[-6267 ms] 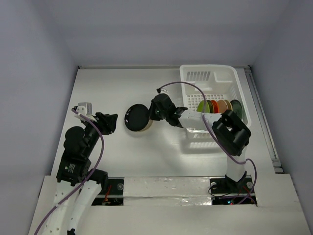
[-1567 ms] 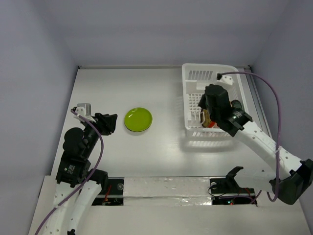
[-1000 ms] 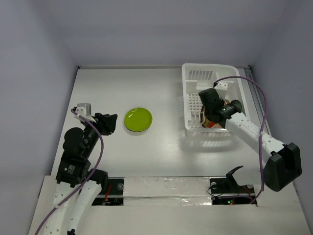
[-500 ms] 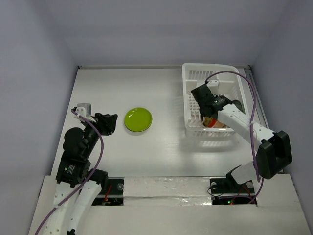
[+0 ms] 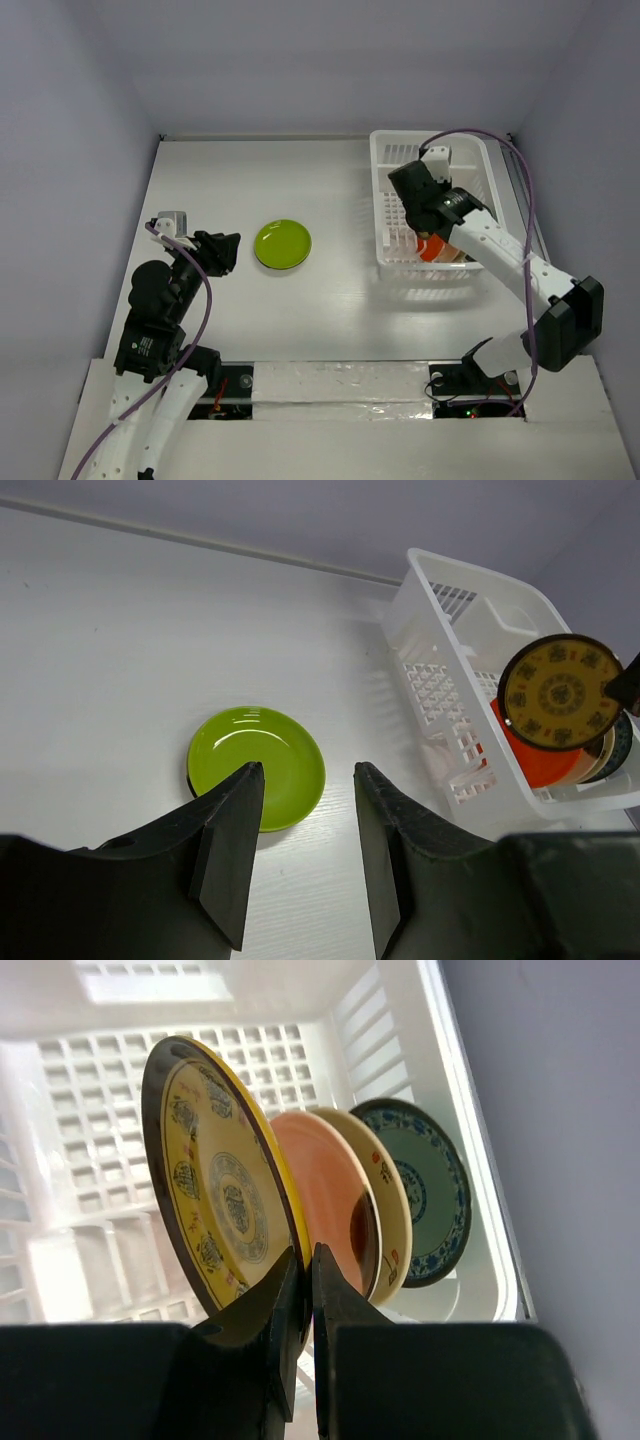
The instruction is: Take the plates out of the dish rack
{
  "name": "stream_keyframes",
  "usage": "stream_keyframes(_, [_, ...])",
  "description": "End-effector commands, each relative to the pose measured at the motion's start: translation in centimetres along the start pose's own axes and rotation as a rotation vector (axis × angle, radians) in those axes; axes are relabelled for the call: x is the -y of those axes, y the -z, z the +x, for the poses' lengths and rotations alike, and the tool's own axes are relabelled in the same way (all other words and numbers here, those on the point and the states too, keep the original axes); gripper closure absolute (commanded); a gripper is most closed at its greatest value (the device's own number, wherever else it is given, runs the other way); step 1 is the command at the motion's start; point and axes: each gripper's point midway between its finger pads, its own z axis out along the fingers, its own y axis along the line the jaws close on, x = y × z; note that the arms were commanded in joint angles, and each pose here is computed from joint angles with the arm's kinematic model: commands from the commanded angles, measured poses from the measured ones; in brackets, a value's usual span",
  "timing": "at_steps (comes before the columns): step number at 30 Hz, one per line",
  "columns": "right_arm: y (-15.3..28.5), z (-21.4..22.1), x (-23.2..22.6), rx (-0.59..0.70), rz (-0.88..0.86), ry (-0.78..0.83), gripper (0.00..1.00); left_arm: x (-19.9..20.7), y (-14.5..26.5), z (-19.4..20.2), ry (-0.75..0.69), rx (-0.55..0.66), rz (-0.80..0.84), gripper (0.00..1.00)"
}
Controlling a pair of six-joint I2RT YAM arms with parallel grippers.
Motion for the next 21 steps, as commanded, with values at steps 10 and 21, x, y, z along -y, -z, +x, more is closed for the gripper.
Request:
stream_keyframes(10, [13.8, -10.4, -10.1, 0.318, -0.808, -0.419, 1.00, 0.8, -0.3, -1.5, -0.015, 0.052, 0.034, 0.75])
stream_keyframes(21, [15.1, -7.8, -28.3, 0.060, -1.191, -0.446, 1.00, -0.5, -0.3, -1.9, 0.002, 0.067, -0.041, 0.85])
